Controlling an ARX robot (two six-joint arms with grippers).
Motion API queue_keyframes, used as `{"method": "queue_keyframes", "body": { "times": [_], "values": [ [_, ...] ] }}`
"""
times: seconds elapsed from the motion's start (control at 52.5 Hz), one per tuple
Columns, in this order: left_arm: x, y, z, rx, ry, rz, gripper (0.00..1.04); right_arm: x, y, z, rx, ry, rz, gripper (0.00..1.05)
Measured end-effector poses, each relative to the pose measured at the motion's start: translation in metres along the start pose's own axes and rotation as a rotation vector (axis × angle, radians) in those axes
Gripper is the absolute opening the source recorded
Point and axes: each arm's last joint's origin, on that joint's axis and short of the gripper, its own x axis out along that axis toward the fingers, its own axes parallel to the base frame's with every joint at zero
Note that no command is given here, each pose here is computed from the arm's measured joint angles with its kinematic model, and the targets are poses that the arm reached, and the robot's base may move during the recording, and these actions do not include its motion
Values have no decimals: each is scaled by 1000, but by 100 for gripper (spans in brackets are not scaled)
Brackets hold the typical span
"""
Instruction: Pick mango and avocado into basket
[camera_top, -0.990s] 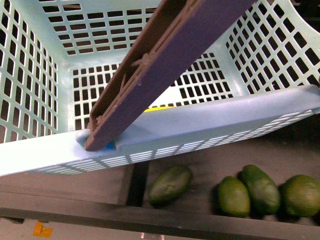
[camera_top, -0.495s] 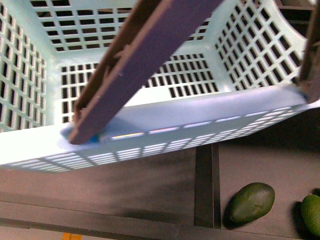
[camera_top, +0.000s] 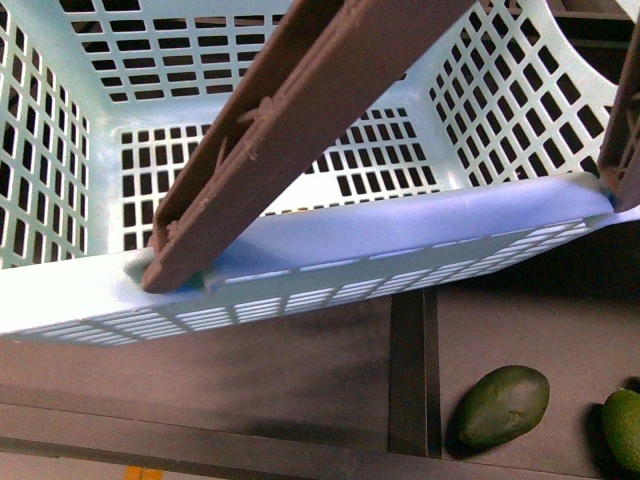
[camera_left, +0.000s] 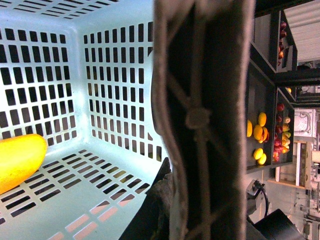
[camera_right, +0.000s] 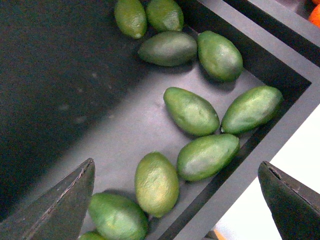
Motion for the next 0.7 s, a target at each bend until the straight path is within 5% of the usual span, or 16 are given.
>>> {"method": "queue_keyframes", "body": {
  "times": [0.4,0.705],
  "values": [
    [0,-1,-1,0,11,-8,5,106,-28,-1,-374,130,125,96],
    [0,0,0,0,6,-4,5,156,-43,3,-525,219,230,96]
  ]
}}
